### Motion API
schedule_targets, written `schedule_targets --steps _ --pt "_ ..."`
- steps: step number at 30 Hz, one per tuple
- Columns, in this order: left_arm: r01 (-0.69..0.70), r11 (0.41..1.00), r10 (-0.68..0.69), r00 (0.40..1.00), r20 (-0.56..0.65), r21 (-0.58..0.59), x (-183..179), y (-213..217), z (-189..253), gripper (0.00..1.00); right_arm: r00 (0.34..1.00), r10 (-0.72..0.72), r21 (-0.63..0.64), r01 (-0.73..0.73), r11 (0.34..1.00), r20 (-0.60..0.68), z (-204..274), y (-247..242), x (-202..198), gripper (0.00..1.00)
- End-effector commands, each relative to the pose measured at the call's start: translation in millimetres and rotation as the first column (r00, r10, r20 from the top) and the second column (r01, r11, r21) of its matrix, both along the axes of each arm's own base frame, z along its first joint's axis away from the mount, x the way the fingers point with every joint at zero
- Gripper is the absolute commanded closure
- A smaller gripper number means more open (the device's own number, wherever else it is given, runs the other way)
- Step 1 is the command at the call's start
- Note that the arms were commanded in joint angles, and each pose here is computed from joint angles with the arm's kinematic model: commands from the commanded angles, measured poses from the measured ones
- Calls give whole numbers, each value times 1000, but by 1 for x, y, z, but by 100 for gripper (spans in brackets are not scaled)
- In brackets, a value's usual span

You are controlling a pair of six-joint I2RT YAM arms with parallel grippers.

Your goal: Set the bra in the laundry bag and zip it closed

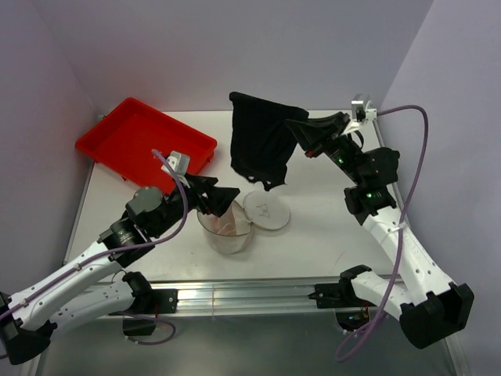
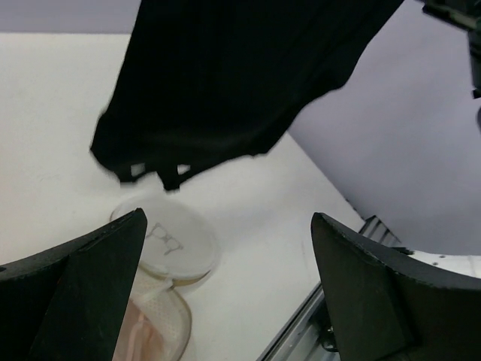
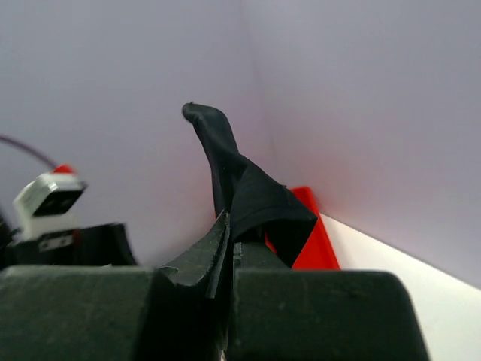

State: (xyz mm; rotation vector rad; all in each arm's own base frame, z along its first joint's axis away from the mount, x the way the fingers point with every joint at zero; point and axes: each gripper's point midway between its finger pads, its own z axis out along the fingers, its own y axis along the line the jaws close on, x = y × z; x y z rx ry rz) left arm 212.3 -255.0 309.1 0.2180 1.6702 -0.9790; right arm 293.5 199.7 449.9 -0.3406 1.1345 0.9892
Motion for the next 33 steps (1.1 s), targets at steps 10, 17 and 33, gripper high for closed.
schedule_targets --steps 10,17,33 --pt "220 970 -192 955 226 -102 -44 -4 74 1 962 197 1 -201 980 187 66 -2 -95 100" --pt "215 973 -186 945 268 -81 -36 -11 80 1 947 267 3 -272 962 181 69 2 -108 100" --pt "440 890 -393 872 292 -119 -56 -50 85 49 953 287 33 -291 956 99 49 9 -86 100"
